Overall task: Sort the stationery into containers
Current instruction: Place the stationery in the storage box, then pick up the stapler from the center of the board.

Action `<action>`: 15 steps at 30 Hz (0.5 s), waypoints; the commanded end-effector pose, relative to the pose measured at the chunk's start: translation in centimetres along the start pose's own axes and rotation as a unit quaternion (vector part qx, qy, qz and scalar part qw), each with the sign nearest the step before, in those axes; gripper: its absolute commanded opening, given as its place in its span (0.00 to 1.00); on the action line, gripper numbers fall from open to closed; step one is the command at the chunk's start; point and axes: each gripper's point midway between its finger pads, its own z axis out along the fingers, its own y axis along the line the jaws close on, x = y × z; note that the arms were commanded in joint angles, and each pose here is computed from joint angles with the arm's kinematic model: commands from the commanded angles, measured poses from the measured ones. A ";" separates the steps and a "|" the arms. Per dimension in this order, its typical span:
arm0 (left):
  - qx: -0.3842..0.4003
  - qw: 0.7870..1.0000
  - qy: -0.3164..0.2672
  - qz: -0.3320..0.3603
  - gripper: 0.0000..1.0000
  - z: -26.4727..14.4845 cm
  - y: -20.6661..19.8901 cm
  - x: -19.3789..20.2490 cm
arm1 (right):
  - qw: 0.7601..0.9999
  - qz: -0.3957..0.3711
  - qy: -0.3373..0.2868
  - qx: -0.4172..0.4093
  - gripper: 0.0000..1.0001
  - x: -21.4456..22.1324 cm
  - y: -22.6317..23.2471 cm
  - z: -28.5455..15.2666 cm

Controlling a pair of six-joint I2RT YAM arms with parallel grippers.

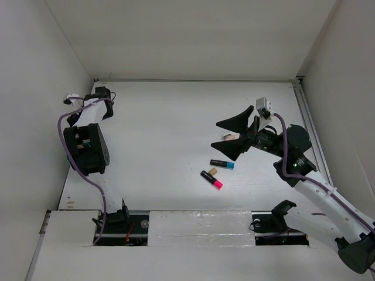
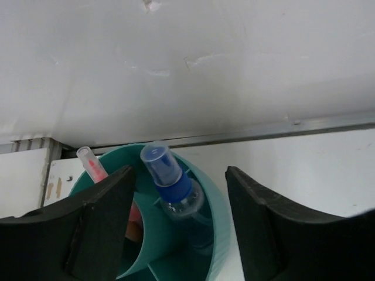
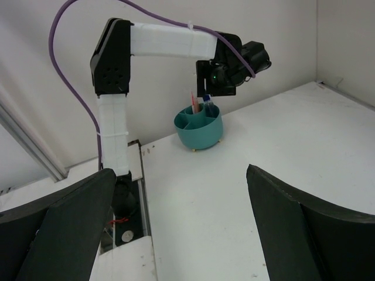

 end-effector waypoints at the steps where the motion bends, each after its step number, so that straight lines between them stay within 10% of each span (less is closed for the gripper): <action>1: 0.012 0.993 -0.051 -0.102 0.60 -1.2 0.8 -5.7 | 0.999 -0.024 -0.021 -0.011 0.99 -1.7 0.8 0.2; 6: 0.101 0.992 -0.048 -0.057 0.92 -3.8 -2.3 -5.7 | 1.000 -0.017 -0.011 0.004 0.99 -1.0 -0.1 0.5; 15: 0.151 0.987 -0.050 -0.024 1.00 -6.8 -4.1 -6.0 | 0.998 -0.009 0.001 0.066 0.99 -0.8 -2.3 0.5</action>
